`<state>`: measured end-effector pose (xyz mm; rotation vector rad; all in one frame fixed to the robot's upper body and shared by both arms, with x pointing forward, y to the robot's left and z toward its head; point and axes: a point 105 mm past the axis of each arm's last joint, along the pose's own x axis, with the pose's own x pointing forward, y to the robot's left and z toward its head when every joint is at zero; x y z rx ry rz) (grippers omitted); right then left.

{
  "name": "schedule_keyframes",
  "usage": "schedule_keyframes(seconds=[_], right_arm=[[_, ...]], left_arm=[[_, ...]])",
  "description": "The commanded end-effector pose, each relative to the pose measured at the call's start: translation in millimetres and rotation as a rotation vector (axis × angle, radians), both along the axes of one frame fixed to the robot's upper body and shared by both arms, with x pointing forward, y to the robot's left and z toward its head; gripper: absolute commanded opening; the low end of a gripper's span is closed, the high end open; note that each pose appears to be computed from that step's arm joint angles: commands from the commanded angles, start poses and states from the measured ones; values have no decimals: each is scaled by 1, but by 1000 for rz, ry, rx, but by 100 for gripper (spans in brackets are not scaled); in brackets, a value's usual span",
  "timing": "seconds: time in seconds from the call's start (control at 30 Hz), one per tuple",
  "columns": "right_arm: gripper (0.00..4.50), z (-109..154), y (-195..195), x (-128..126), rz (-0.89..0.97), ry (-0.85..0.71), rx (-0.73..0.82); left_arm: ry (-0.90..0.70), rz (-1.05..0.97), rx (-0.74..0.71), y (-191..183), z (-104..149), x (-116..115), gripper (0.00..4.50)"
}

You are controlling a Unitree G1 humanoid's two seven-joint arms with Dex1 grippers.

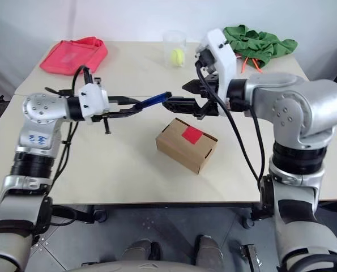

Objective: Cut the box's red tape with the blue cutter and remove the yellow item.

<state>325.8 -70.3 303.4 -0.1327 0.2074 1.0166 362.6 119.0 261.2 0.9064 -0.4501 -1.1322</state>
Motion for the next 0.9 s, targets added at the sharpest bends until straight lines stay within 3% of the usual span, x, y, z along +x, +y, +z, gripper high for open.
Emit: schedule_keyframes(seconds=[0.03,0.9], right_arm=[[447,9,5,2,8,6,12],[447,4,26,11,63,71,-8]], left_arm=[[-82,-17,-1,-3,7,1,39],[-135,-39,-12,-10,5,3,39]])
